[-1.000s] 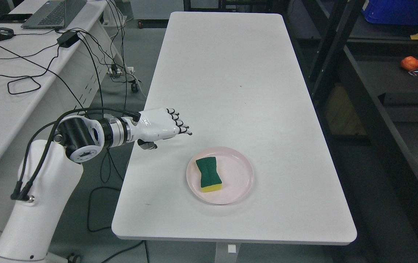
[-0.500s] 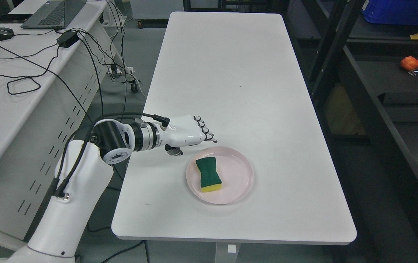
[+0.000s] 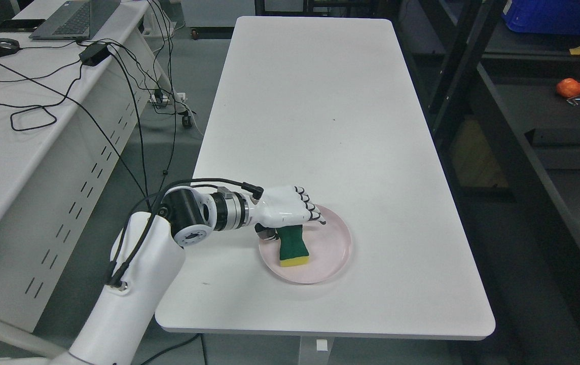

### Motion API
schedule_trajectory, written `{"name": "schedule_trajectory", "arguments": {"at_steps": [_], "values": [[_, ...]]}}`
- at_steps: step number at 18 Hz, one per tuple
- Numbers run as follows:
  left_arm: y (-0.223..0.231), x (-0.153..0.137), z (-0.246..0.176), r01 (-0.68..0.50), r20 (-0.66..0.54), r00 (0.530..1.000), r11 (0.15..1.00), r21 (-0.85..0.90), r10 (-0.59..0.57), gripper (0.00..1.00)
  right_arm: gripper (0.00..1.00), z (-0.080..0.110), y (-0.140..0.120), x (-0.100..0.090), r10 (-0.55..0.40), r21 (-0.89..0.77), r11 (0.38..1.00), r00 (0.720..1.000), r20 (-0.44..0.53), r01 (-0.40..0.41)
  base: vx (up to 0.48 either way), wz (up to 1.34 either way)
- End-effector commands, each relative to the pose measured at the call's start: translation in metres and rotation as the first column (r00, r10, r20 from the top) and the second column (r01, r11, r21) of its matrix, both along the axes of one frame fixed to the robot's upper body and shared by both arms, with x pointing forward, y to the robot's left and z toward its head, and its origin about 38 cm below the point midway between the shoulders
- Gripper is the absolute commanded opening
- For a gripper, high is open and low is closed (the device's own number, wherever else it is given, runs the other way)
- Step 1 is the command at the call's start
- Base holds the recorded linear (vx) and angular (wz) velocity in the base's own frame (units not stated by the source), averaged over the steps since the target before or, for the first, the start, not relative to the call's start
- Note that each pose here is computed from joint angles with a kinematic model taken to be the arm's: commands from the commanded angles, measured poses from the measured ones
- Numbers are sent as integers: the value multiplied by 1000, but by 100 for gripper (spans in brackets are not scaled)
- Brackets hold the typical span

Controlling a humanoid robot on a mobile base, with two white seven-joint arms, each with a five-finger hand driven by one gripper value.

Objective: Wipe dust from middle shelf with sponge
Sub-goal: 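Lower the left hand onto the green sponge and grasp it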

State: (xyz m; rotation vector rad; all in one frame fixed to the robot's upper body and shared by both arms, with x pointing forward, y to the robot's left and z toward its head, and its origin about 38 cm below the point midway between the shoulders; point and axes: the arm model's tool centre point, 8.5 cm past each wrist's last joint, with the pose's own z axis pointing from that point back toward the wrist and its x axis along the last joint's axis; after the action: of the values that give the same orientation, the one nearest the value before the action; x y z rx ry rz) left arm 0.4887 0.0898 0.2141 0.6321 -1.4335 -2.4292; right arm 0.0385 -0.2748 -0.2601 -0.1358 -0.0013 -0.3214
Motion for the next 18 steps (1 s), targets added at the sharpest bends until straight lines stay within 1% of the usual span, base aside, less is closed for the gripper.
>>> {"name": "schedule_trajectory", "arguments": {"at_steps": [1, 8, 11, 14, 15, 18], "values": [[-34, -13, -17, 56, -49, 997, 998, -22, -57, 81, 100, 1, -12, 6, 0, -20, 1000, 1000, 17, 0, 0, 0], [-31, -13, -18, 45, -52, 998, 999, -30, -47, 81, 100, 1, -12, 6, 0, -20, 1000, 1000, 17, 0, 0, 0], [-26, -12, -16, 31, -50, 998, 998, -47, -33, 75, 100, 1, -12, 6, 0, -20, 1000, 1000, 17, 0, 0, 0], [-18, -15, -27, 8, -80, 997, 997, -74, -14, 62, 100, 1, -12, 6, 0, -20, 1000, 1000, 17, 0, 0, 0], [-17, -16, -28, 6, -88, 996, 996, -84, -13, 55, 100, 1, -12, 6, 0, -20, 1000, 1000, 17, 0, 0, 0], [-15, -19, -28, 10, -136, 990, 984, -175, -34, 31, 100, 1, -12, 6, 0, -20, 1000, 1000, 17, 0, 0, 0]]}}
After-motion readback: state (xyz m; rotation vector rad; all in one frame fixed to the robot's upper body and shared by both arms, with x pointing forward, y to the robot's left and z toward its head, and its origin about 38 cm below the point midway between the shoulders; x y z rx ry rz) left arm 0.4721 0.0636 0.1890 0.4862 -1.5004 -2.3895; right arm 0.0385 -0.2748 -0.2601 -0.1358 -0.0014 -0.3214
